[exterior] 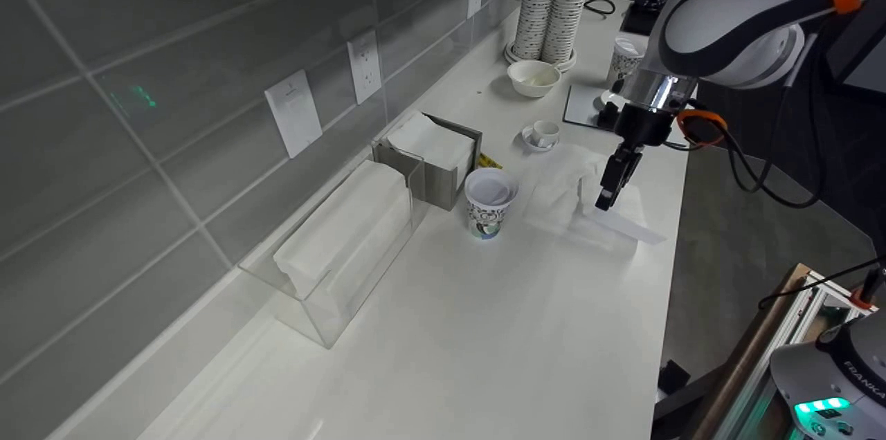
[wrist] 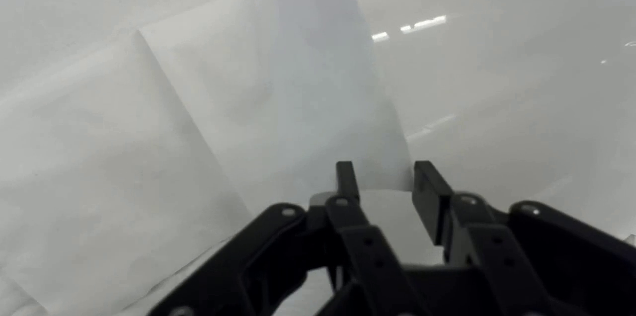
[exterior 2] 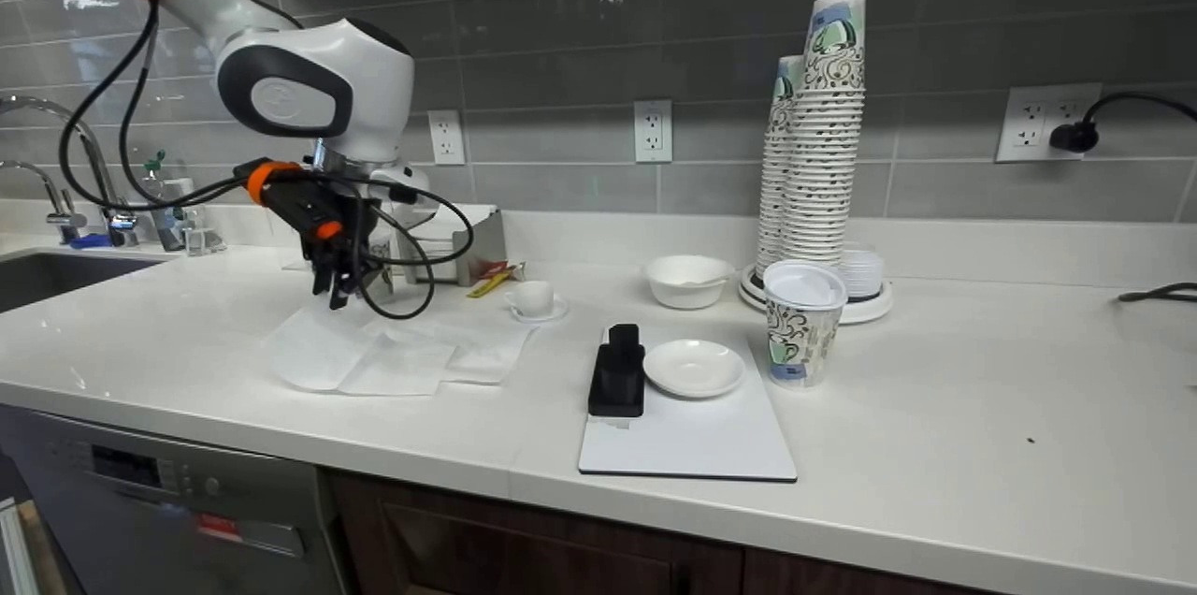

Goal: Move the napkin on the right of the other napkin to the left and then unfold it

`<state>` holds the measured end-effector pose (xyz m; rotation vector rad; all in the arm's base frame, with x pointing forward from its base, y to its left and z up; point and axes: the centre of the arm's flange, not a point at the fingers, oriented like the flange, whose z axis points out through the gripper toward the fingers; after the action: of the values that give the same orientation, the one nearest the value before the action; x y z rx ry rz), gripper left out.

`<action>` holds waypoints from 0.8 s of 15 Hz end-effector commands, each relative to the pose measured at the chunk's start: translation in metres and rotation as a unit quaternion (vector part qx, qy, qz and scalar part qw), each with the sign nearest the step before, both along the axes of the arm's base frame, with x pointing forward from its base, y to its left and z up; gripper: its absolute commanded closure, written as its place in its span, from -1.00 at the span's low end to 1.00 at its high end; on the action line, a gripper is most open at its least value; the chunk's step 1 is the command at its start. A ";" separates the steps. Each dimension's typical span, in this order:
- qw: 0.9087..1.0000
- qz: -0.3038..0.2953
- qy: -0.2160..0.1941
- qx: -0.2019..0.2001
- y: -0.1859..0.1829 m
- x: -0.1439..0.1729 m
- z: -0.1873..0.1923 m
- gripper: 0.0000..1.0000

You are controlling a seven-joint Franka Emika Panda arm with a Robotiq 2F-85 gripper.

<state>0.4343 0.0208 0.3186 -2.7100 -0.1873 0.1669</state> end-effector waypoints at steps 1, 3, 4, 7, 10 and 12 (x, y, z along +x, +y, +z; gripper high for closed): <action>1.000 0.006 0.014 0.020 -0.002 0.008 -0.006 -0.35; 0.999 0.021 0.025 0.043 -0.003 0.006 -0.003 -0.65; 0.997 0.028 0.036 0.058 -0.003 0.006 -0.001 -0.77; 0.993 0.044 0.055 0.099 -0.007 0.007 0.006 -1.00; 0.998 0.016 0.005 0.061 -0.017 0.011 0.010 -1.00; 0.999 0.014 -0.044 0.010 -0.028 0.013 0.014 -1.00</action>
<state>0.4440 0.0045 0.3281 -2.5896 -0.2375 0.1967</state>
